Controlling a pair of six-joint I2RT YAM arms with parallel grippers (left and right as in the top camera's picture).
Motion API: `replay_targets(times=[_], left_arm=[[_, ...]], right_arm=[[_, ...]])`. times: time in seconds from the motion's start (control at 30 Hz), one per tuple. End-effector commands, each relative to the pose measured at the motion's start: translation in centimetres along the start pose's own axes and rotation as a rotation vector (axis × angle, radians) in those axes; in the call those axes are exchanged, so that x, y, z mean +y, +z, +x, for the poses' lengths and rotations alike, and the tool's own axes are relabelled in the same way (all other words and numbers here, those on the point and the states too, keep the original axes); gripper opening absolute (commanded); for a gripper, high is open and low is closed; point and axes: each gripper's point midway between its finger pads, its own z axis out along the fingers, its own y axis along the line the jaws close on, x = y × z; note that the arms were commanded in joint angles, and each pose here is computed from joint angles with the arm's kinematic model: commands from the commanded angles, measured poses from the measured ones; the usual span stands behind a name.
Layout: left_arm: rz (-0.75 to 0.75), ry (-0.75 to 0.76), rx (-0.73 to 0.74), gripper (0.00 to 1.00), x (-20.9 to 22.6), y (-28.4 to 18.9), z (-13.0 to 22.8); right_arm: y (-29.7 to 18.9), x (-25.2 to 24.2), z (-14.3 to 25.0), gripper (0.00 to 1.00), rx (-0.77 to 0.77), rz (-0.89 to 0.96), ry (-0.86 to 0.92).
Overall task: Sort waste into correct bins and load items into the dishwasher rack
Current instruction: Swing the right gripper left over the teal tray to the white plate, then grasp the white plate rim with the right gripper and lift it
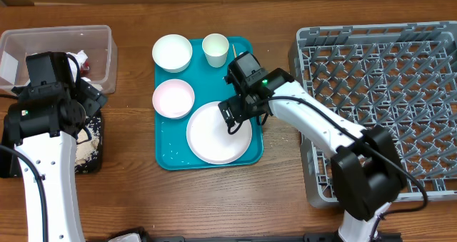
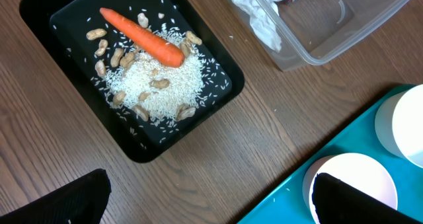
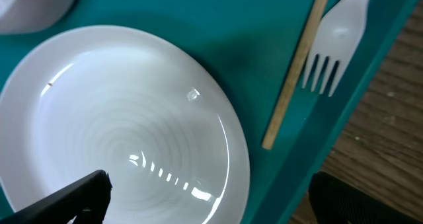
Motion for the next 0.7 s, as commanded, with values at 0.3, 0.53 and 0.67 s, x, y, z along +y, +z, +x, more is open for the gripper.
replay_targets(times=[0.3,0.53,0.67], left_arm=[[-0.004,-0.022,-0.027,1.00,0.0,-0.4,-0.7],[-0.004,-0.022,-0.027,1.00,0.0,-0.4,-0.7],[-0.004,-0.021,-0.027,1.00,0.0,-0.4,-0.7]], right_arm=[[4.4,1.0,1.3,0.93,0.102,-0.051,-0.003],[5.5,0.9,2.0,0.65,0.133,-0.046,-0.001],[5.5,0.8,2.0,0.51,0.133,-0.044,0.002]])
